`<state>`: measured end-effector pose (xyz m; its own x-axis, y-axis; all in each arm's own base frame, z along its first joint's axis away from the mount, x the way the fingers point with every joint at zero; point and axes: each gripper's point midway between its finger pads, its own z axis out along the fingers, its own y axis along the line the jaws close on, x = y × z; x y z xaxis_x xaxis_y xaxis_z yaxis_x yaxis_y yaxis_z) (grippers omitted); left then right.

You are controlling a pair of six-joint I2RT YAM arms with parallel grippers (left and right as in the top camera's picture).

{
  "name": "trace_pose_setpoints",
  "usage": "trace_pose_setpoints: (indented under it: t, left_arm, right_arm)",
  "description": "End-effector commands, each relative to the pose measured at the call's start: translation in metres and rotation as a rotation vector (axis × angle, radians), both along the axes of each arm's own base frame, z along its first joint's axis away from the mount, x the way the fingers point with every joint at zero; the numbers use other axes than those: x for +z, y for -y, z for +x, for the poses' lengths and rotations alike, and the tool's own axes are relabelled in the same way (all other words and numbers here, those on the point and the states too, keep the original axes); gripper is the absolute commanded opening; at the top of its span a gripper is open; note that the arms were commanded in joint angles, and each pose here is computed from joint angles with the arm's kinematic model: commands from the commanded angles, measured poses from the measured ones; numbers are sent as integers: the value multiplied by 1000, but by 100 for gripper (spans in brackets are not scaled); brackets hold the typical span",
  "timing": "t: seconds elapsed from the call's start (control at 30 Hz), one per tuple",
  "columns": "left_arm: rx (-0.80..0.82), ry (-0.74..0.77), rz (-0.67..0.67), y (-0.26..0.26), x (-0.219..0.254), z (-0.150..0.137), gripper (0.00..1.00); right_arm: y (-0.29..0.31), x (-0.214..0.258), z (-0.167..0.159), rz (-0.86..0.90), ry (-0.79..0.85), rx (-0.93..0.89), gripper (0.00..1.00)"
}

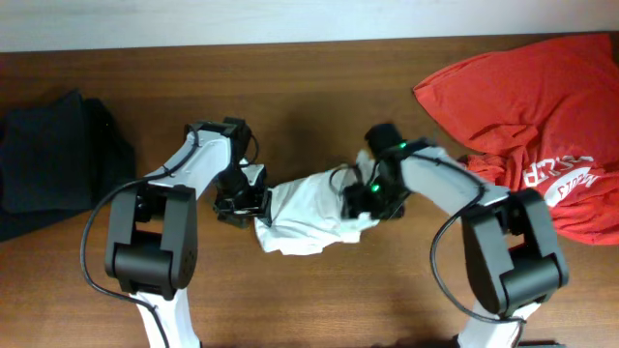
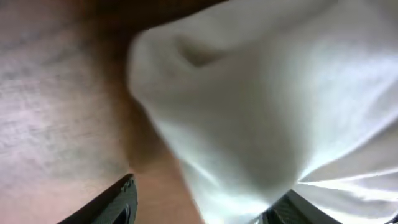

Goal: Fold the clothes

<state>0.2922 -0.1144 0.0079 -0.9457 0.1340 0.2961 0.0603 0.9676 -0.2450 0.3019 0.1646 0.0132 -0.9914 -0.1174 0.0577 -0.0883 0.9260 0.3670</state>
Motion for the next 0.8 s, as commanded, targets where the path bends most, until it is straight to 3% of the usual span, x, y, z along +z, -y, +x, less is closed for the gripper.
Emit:
trace_pose_setpoints:
  t: [0.0, 0.1, 0.2, 0.33, 0.4, 0.5, 0.53, 0.57, 0.67, 0.77]
  left_arm:
    - [107, 0, 110, 2, 5, -4, 62]
    - [130, 198, 46, 9, 42, 28, 63]
    - [140, 464, -45, 19, 99, 62, 79]
    - [139, 530, -11, 15, 100, 76, 79]
    - [140, 536, 23, 9, 99, 77, 79]
    - [160, 536, 27, 2, 99, 79, 79]
    - [163, 536, 28, 1, 99, 80, 79]
    - [162, 533, 30, 1, 99, 79, 79]
    - [162, 533, 30, 1, 99, 79, 79]
    - [163, 533, 30, 0, 99, 79, 79]
  right_arm:
    - [45, 18, 52, -187, 131, -34, 75]
    - [40, 60, 53, -168, 93, -28, 75]
    - [17, 77, 43, -23, 60, -23, 75]
    - [-9, 60, 0, 3, -4, 189, 75]
    - [-19, 35, -17, -5, -28, 206, 74]
    - [-24, 11, -27, 11, -26, 216, 57]
    - [-25, 9, -25, 13, -15, 217, 47]
    - [-26, 9, -23, 16, -5, 217, 6]
    - [-16, 36, -7, 1, 7, 206, 4]
    - [30, 82, 46, -176, 138, 141, 4]
